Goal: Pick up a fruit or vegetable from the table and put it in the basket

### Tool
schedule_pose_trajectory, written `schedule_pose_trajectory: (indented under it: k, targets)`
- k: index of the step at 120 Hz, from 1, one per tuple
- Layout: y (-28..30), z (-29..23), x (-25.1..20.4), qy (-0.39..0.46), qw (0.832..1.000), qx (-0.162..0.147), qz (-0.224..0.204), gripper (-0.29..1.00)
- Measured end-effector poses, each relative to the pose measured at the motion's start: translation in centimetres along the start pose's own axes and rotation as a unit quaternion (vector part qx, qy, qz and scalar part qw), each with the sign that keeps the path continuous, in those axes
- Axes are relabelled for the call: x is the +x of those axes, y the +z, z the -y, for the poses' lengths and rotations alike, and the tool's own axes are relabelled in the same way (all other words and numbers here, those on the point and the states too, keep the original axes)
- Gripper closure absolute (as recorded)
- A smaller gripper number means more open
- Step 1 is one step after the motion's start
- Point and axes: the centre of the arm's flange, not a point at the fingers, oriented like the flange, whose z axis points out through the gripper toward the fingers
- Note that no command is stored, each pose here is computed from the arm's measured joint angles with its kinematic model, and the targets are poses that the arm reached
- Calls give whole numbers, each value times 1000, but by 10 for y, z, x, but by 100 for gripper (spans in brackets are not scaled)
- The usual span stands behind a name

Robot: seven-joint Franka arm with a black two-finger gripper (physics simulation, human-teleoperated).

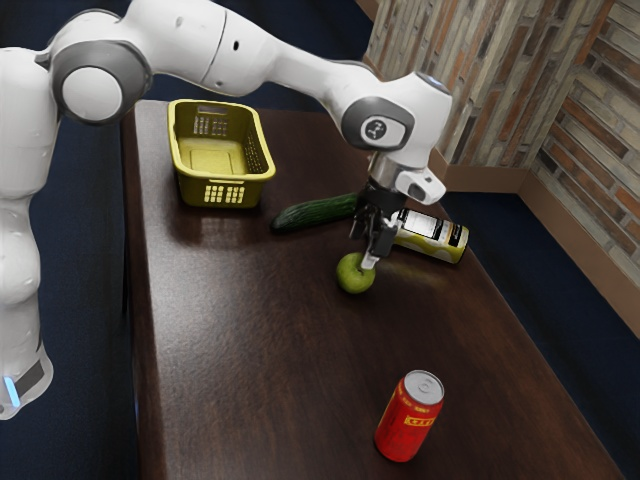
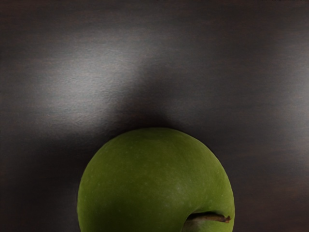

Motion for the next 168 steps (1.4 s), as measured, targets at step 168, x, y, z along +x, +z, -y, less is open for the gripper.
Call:
schedule_pose_trajectory:
  k: [168]
  targets:
    - [-133, 178, -145, -174, 981, 61, -65, 29]
